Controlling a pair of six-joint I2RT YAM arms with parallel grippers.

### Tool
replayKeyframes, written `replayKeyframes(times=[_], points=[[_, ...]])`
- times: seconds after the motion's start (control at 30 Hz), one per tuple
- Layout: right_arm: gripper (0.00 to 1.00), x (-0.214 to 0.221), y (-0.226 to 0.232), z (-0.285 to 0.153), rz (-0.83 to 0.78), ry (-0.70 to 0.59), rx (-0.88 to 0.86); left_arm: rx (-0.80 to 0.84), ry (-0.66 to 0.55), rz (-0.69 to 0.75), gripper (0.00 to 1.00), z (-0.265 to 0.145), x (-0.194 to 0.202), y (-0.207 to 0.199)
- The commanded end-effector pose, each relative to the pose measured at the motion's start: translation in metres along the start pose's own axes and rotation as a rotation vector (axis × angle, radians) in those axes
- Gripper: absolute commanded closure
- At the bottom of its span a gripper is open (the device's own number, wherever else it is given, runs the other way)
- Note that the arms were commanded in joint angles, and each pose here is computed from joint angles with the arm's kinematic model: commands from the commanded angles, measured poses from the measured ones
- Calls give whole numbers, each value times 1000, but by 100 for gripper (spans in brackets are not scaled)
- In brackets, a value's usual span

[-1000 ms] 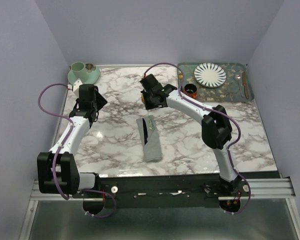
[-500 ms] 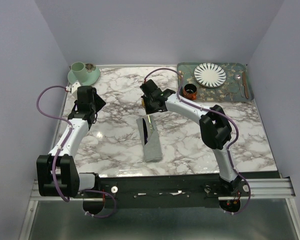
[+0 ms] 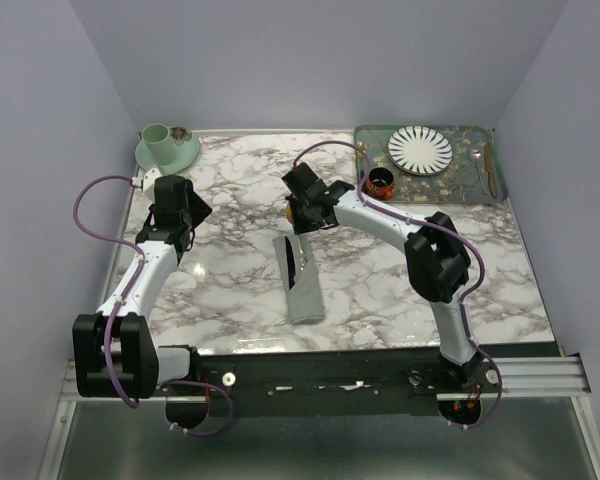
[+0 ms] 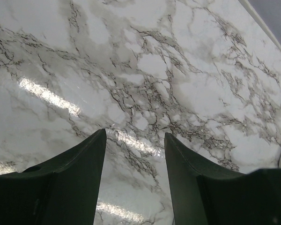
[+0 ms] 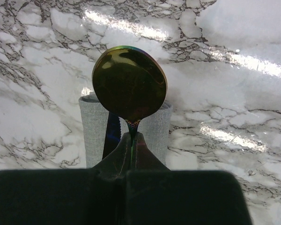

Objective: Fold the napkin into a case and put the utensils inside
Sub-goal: Insert the spoon into the folded napkin.

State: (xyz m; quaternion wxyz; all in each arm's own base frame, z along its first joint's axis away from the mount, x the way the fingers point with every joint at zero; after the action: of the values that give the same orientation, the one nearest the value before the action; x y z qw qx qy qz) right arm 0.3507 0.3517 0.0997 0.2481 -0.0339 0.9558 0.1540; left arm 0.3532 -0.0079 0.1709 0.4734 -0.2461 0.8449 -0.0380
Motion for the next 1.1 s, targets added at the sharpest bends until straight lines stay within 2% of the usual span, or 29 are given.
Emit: replayKeyframes(times=[0.0, 0.27, 1.07], points=[[99, 13, 4, -17, 22, 45, -15, 8, -23, -22, 37, -4, -4, 1], [99, 32, -1, -16, 35, 117, -3, 12, -33, -38, 37, -5, -4, 1], [99, 62, -6, -22, 86, 219, 0, 25, -24, -68, 38, -5, 1, 0]])
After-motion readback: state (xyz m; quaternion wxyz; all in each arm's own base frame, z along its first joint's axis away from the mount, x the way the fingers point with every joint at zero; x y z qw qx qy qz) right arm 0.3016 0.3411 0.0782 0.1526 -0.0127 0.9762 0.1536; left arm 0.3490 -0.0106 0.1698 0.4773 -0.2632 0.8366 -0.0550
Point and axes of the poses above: each gripper's point midway between its finger pads, its own z axis out along the fingers, its own y axis along the line the jaws close on, x = y × z, the point moved 3 cm from there along -z, back along the fingers, and after that the axes turned 12 degrees about z, right-handed, at the moved point
